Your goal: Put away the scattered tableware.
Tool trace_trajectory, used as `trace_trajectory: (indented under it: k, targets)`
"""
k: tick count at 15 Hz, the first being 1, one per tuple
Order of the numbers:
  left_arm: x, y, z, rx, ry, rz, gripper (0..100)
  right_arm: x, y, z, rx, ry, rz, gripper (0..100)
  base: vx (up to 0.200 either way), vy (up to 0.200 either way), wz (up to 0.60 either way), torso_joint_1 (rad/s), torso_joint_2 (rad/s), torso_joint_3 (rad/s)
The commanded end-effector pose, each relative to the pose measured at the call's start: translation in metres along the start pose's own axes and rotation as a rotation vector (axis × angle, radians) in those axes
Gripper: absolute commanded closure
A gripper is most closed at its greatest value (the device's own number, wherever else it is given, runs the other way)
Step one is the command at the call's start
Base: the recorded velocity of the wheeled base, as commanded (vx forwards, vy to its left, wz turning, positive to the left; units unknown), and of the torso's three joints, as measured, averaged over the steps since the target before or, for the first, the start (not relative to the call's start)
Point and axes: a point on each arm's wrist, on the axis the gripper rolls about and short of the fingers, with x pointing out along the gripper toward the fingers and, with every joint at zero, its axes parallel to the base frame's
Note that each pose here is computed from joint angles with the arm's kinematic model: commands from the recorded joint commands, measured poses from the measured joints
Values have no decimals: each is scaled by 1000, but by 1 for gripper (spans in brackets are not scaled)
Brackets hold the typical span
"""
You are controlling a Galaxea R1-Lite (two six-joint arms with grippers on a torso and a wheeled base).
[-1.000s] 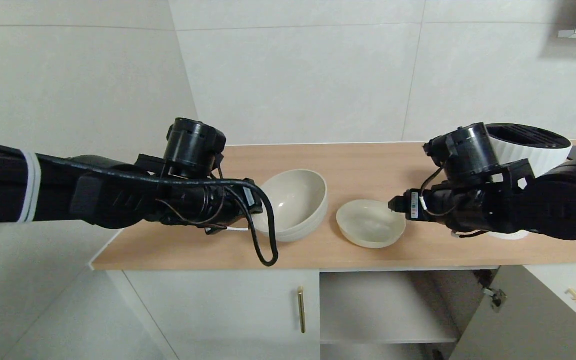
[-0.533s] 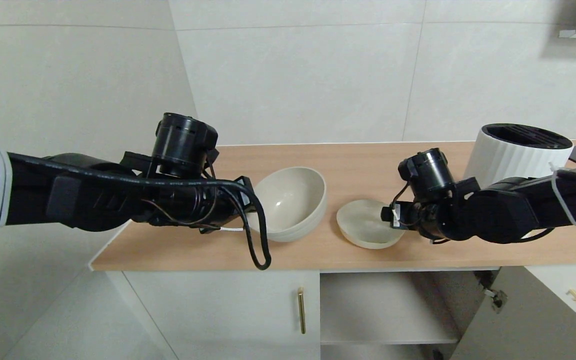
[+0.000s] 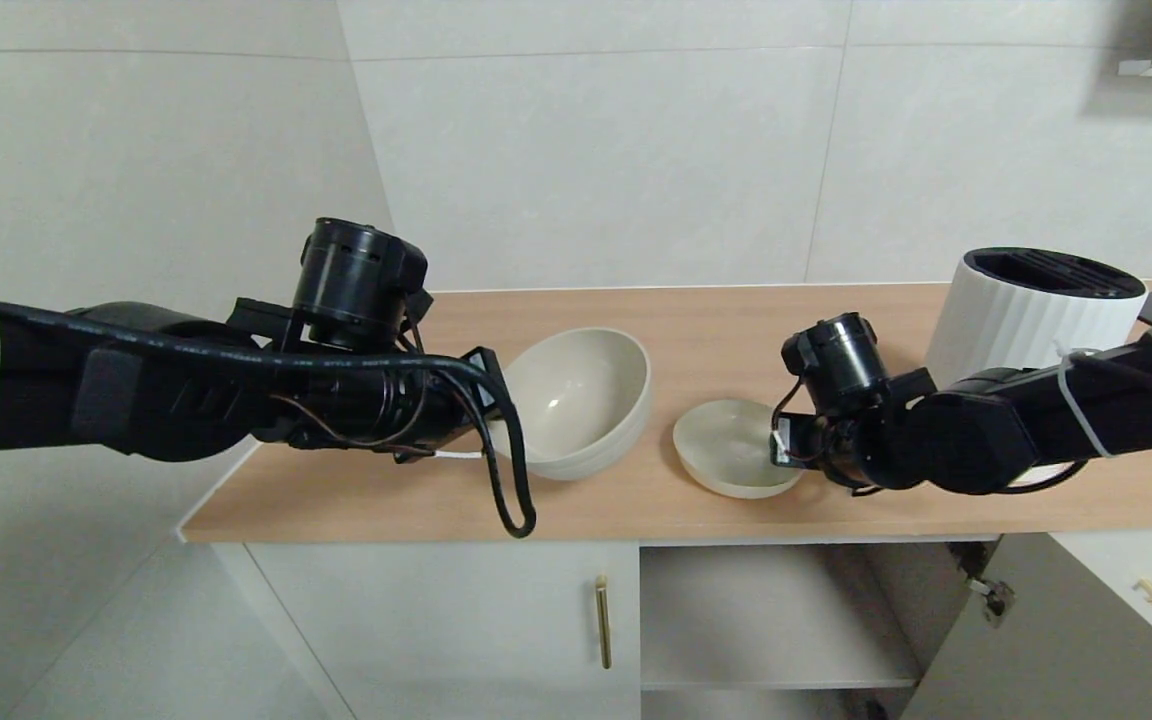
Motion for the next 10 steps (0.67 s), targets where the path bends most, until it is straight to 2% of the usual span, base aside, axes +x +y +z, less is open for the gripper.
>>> trace_trajectory:
  k: [1, 7, 10]
  targets:
    - [-1, 0, 0, 0, 0, -2, 100, 0, 0, 0, 4, 1, 1, 100, 0, 0, 0, 0, 0, 0]
    - [-2, 1, -1, 0, 3, 1, 100, -10, -3, 7, 22, -21, 12, 100, 0, 0, 0, 0, 0, 0]
    - [-17, 4, -6, -1, 1, -1, 100, -35, -12, 19, 44, -40, 76, 100, 0, 0, 0, 0, 0, 0]
